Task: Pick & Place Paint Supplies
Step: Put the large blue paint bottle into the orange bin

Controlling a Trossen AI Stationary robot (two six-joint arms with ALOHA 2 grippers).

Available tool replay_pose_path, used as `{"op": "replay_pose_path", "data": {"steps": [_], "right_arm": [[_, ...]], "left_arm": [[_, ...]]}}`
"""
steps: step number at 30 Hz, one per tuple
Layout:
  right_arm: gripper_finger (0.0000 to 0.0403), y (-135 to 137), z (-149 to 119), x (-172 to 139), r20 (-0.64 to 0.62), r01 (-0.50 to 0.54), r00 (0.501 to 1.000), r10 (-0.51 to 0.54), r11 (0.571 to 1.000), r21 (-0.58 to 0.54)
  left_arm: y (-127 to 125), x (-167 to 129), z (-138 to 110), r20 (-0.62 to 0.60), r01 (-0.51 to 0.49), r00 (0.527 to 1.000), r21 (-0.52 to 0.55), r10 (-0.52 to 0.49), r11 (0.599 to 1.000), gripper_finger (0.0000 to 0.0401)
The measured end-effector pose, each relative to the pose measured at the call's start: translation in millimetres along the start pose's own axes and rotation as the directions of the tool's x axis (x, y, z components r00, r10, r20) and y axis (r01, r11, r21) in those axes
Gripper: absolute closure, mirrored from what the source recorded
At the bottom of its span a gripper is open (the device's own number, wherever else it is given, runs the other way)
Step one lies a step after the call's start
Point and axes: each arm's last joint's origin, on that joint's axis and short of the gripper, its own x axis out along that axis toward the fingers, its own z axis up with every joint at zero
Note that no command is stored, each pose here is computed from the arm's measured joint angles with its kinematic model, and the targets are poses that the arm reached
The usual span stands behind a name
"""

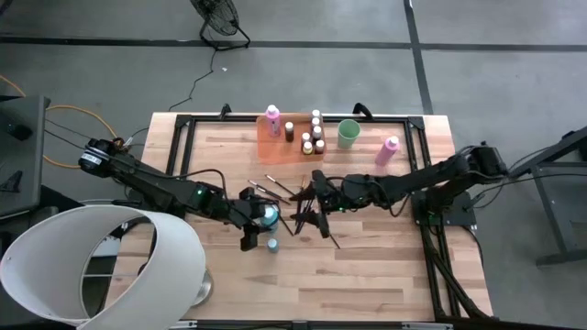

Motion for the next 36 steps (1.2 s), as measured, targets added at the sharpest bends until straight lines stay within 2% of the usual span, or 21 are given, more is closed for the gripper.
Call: {"op": "replay_pose_path", "data": {"steps": [5, 9, 17, 22, 36], "right_arm": [[0.0156, 2.1, 4.4, 26.8, 0.004, 0.003, 1.000, -0.003, 0.997, -0.072], [0.0156, 2.2, 3.3, 40.7, -0.001, 0.011, 1.000, -0.011, 0.997, -0.075], [0.0156, 1.1, 2.2, 42.5, 0.002, 0.037, 0.999, -0.037, 0.996, -0.075], [0.0156, -1.8, -8.4, 49.2, -0.023, 0.046, 0.999, -0.047, 0.996, -0.077], [0.0156, -1.2, -13.2, 56.9, 0.040, 0.061, 0.997, -0.058, 0.996, -0.063]], "left_arm": [[0.1, 0.0, -0.1, 0.000, -0.003, 1.000, -0.020, 0.003, 1.000, 0.0224], [0.6, 0.0, -1.0, -0.009, -0.008, 1.000, -0.025, 0.007, 1.000, 0.0224], [0.8, 0.0, -1.4, -0.013, -0.012, 1.000, -0.030, 0.011, 0.999, 0.0224], [0.9, 0.0, -1.5, -0.014, -0.012, 1.000, -0.031, 0.012, 0.999, 0.0224], [0.8, 0.0, -1.4, -0.013, -0.012, 1.000, -0.035, 0.011, 0.999, 0.0224]]}}
